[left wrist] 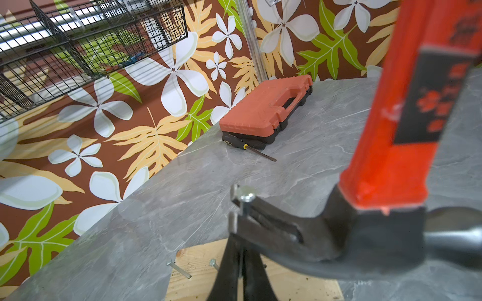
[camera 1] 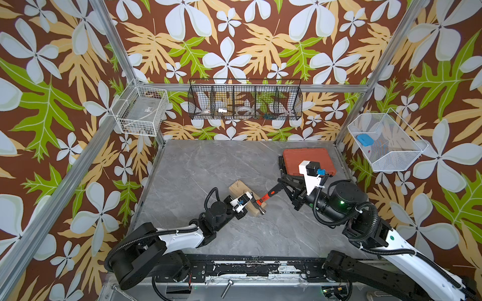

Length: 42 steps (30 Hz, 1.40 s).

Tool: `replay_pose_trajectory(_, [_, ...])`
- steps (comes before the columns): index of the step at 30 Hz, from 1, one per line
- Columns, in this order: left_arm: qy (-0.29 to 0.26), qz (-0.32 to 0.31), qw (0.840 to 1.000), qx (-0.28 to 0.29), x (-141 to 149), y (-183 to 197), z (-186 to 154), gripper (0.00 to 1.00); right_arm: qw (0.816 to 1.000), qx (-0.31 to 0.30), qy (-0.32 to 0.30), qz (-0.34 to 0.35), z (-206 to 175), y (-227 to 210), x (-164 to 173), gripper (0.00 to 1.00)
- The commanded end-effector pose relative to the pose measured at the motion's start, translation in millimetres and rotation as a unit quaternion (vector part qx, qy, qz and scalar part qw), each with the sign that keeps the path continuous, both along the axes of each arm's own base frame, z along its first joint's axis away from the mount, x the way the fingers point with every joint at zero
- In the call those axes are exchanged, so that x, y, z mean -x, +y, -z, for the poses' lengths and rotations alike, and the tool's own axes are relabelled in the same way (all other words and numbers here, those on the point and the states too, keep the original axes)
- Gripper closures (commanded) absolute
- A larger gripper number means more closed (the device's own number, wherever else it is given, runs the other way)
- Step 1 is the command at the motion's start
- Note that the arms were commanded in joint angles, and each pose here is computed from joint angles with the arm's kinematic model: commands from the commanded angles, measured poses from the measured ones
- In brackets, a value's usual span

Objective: Use a claw hammer to pull out a nail
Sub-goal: Pick up the nail with the hammer, then place the nail at the center of the board.

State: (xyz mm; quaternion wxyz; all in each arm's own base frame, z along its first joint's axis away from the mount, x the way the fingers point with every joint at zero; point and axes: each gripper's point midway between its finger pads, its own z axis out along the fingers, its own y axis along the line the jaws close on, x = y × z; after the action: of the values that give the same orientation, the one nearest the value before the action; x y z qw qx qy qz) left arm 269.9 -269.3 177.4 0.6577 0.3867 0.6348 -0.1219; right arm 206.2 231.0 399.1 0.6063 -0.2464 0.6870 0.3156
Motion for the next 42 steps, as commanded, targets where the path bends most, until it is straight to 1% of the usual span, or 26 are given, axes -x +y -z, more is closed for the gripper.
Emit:
replay_pose_trajectory(1, [-0.033,-0.009,0.999,-0.003,0,3,-12,1.0,1.0,-0.022,-0.017,0.0,-15,1,0,1.0])
replay_pose_trajectory(4, [-0.037,-0.03,0.999,-0.007,-3,10,-15,1.0,1.0,-0.015,-0.013,-0.003,-13,2,0,1.0])
replay_pose_trajectory(6, [-0.026,-0.064,0.998,-0.006,-9,19,-15,1.0,1.0,-0.012,-0.013,0.0,-12,1,0,1.0])
replay_pose_trajectory(8, [-0.004,-0.11,0.994,0.006,-18,31,-15,1.0,1.0,-0.008,-0.014,0.009,-11,-3,-1,1.0])
replay_pose_trajectory(10, [0.03,-0.159,0.986,0.04,-26,45,-17,1.0,1.0,0.0,-0.016,0.021,-10,-8,-2,1.0])
replay_pose_trajectory(11, [0.05,-0.171,0.982,0.058,-29,49,-18,1.0,1.0,0.007,-0.015,0.026,-7,-10,-4,1.0])
replay_pose_trajectory(13, [0.1,-0.201,0.968,0.107,-37,60,-17,1.0,0.999,0.019,-0.013,0.04,-1,-14,-7,1.0])
replay_pose_trajectory(15, [0.147,-0.221,0.954,0.136,-44,67,-13,0.98,0.999,0.026,-0.009,0.046,5,-14,-9,1.0])
replay_pose_trajectory(18, [0.21,-0.253,0.934,0.138,-54,74,0,0.97,0.998,0.033,-0.004,0.046,11,-12,-11,1.0])
replay_pose_trajectory(20, [0.249,-0.28,0.918,0.13,-63,81,11,0.97,0.998,0.038,0.0,0.046,16,-10,-13,1.0])
replay_pose_trajectory(21, [0.276,-0.293,0.907,0.122,-67,86,21,0.98,0.998,0.039,0.0,0.046,16,-10,-13,1.0])
replay_pose_trajectory(22, [0.302,-0.297,0.899,0.115,-69,88,30,0.97,0.998,0.04,0.001,0.046,17,-9,-14,1.0])
replay_pose_trajectory(24, [0.338,-0.305,0.883,0.118,-73,94,44,0.96,0.998,0.043,0.002,0.045,19,-8,-14,1.0])
replay_pose_trajectory(28, [0.371,-0.338,0.854,0.134,-77,110,64,0.95,0.998,0.042,0.0,0.043,20,-7,-14,1.0])
replay_pose_trajectory(32, [0.407,-0.36,0.831,0.121,-77,119,90,0.94,0.998,0.048,0.002,0.042,23,-5,-16,1.0])
replay_pose_trajectory(42, [0.452,-0.391,0.796,0.093,-73,128,136,0.93,0.996,0.078,0.026,0.026,37,21,-31,1.0])
